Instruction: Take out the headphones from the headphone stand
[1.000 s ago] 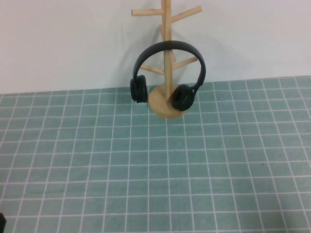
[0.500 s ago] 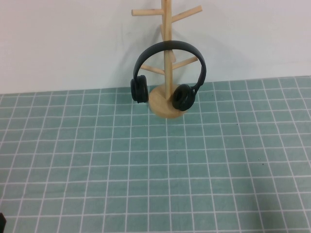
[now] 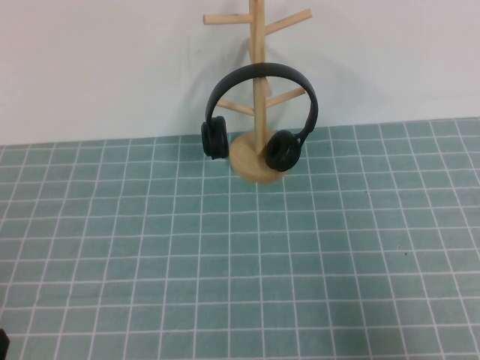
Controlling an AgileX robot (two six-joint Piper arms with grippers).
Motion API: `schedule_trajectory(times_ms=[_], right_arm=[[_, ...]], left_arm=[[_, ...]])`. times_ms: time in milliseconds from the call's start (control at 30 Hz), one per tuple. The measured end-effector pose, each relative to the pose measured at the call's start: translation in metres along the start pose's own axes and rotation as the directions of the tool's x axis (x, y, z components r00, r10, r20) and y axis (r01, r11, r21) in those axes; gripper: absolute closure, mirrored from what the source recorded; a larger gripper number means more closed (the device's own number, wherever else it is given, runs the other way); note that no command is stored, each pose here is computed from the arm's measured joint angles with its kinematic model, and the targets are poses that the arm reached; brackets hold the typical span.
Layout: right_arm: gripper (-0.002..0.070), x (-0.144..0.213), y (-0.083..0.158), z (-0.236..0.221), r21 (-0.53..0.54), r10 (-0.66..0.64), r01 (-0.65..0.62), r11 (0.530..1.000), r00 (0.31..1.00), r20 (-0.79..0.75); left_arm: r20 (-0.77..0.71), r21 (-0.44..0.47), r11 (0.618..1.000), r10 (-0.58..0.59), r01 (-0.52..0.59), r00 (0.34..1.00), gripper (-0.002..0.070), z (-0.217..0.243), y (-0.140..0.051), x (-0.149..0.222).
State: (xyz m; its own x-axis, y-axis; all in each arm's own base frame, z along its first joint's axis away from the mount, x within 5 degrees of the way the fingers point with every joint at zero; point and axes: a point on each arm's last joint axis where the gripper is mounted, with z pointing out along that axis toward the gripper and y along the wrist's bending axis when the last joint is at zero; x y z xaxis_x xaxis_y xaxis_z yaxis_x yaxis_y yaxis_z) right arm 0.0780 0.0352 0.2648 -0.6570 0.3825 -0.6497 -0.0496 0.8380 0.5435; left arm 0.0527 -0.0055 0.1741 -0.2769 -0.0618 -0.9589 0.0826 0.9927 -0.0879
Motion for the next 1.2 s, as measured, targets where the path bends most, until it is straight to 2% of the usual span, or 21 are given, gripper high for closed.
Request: schedule_trajectory(times_ms=[100,233,333,467,533,567,633,700,733,833,900,933,967,1000,1100,1167,1200], right_arm=[[0.0677,-0.026,0.003,0.006,0.101,-0.132,0.154,0.983,0.972,-0.194],[0.0676,-0.066,0.001,0.023,0.184,-0.235,0.301,0.936,0.921,-0.310],[0.0676,-0.088,0.011,0.043,0.153,-0.277,0.341,0.927,0.901,-0.333],[0.0676,-0.105,0.048,0.076,0.052,-0.441,0.477,0.877,0.845,-0.304],[0.0676,-0.107,0.068,0.093,0.016,-0.559,0.585,0.811,0.782,-0.275],[0.0676,-0.107,0.080,0.101,-0.001,-0.631,0.650,0.760,0.737,-0.243],[0.0666,-0.109,0.100,0.115,-0.010,-0.759,0.769,0.640,0.629,-0.169],[0.0610,-0.110,0.117,0.130,0.003,-0.862,0.868,0.497,0.494,-0.115],[0.0573,-0.110,0.123,0.136,0.005,-0.882,0.886,0.463,0.462,-0.091],[0.0381,-0.116,0.133,0.159,0.028,-0.923,0.923,0.384,0.384,0.014],[0.0218,-0.116,0.138,0.175,0.053,-0.960,0.961,0.270,0.265,0.089],[0.0159,-0.116,0.140,0.181,0.066,-0.971,0.975,0.212,0.203,0.123],[0.0132,-0.116,0.141,0.189,0.073,-0.976,0.983,0.167,0.155,0.153],[0.0134,-0.114,0.142,0.197,0.075,-0.977,0.988,0.133,0.118,0.180],[0.0148,-0.113,0.140,0.217,0.085,-0.968,0.993,0.084,0.061,0.243],[0.0148,-0.120,0.138,0.228,0.105,-0.968,0.992,0.072,0.044,0.246],[0.0148,-0.125,0.138,0.234,0.112,-0.968,0.990,0.084,0.054,0.246]], left_arm=[[0.000,0.000,1.000,0.000,0.000,1.000,0.0678,0.000,0.000,0.000],[0.000,0.000,1.000,0.000,0.000,1.000,0.0678,0.000,0.000,0.000],[0.000,0.000,1.000,0.000,0.000,1.000,0.0678,0.000,0.000,0.000],[0.000,0.000,1.000,0.000,0.000,1.000,0.0678,0.000,0.000,0.000],[0.000,0.000,1.000,0.000,0.000,1.000,0.0678,0.000,0.000,0.000],[0.000,0.000,1.000,0.000,0.000,1.000,0.0678,0.000,0.000,0.000],[0.000,0.000,1.000,0.000,0.000,1.000,0.0678,0.000,0.000,0.000],[0.000,0.000,1.000,0.000,0.000,1.000,0.0678,0.000,0.000,0.000],[0.000,0.000,1.000,0.000,0.000,1.000,0.0678,0.000,0.000,0.000],[0.000,0.000,1.000,0.000,0.000,1.000,0.0678,0.000,0.000,0.000],[0.000,0.000,1.000,0.000,0.000,1.000,0.0678,0.000,0.000,0.000],[0.000,0.000,1.000,0.000,0.000,1.000,0.0678,0.000,0.000,0.000],[0.000,0.000,1.000,0.000,0.000,1.000,0.0678,0.000,0.000,0.000],[0.000,0.000,1.000,0.000,0.000,1.000,0.0678,0.000,0.000,0.000],[0.000,0.000,1.000,0.000,0.000,1.000,0.0678,0.000,0.000,0.000],[0.000,0.000,1.000,0.000,0.000,1.000,0.0678,0.000,0.000,0.000],[0.000,0.000,1.000,0.000,0.000,1.000,0.0678,0.000,0.000,0.000]])
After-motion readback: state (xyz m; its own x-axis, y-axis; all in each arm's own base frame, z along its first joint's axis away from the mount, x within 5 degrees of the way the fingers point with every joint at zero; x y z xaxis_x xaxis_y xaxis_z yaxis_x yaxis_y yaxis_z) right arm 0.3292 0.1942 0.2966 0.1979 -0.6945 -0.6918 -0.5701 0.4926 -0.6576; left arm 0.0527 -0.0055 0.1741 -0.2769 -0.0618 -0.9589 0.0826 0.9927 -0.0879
